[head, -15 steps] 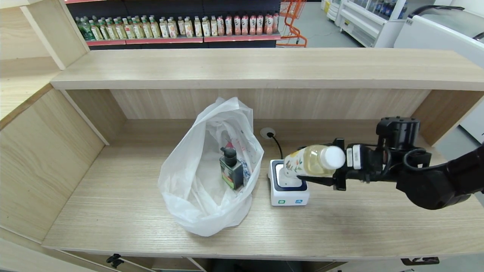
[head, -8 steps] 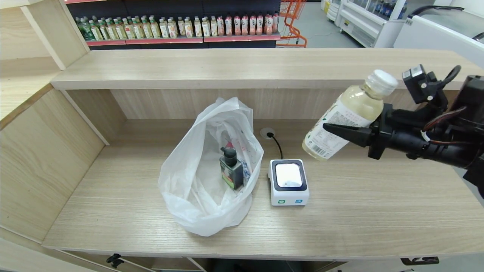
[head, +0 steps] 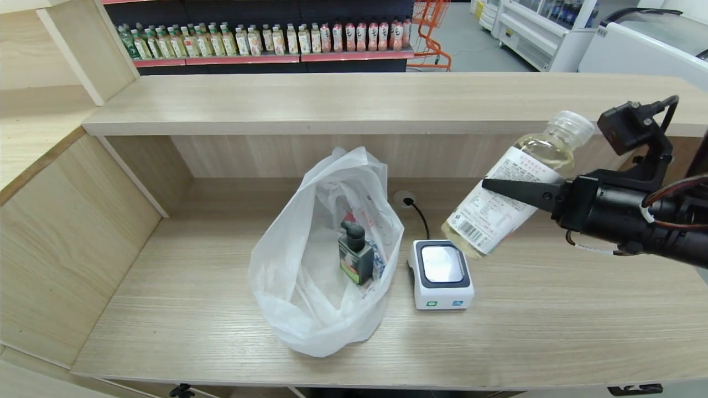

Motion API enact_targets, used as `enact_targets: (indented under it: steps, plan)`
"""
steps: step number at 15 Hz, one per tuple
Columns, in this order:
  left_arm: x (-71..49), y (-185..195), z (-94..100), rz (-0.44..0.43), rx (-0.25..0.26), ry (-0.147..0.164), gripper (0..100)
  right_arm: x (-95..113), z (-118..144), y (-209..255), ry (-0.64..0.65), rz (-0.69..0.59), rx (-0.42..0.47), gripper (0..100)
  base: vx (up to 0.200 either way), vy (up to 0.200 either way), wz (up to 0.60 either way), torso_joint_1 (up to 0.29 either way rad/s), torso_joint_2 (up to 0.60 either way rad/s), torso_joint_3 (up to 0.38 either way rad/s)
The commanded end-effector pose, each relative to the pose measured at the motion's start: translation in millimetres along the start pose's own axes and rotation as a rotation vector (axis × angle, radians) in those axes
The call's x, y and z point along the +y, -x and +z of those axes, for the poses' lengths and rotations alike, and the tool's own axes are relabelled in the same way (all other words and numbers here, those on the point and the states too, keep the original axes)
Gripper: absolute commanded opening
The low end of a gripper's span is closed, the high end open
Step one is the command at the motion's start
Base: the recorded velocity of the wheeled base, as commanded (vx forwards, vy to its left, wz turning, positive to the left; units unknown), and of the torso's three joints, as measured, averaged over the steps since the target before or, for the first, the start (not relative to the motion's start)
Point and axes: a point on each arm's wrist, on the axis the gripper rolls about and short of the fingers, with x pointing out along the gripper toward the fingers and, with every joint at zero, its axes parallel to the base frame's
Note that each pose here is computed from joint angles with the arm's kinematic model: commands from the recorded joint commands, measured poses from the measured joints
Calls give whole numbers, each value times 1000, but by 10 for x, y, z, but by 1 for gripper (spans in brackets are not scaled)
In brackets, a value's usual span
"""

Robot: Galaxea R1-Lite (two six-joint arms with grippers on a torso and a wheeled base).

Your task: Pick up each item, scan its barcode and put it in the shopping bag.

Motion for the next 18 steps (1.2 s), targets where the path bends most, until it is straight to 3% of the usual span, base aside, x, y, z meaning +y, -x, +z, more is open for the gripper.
enact_targets:
  steps: [1,3,7,11,18]
  plan:
    - [0,0,0,1,0,2,100,149,-68,14,-64,-21,28,0,0,200,0,-2,2,2]
    - [0,0,0,1,0,2,100,205,-206,-105,-200,-116,37,0,0,0,0,0,0,0]
    - [0,0,0,1,0,0,100,174,-406,-217,-241,-156,92,0,0,0,0,0,0,0]
    - [0,0,0,1,0,0,100,128,-573,-397,-158,-125,172,0,0,0,0,0,0,0]
    - [0,0,0,1,0,0,100,74,-925,-653,-57,-45,172,0,0,0,0,0,0,0]
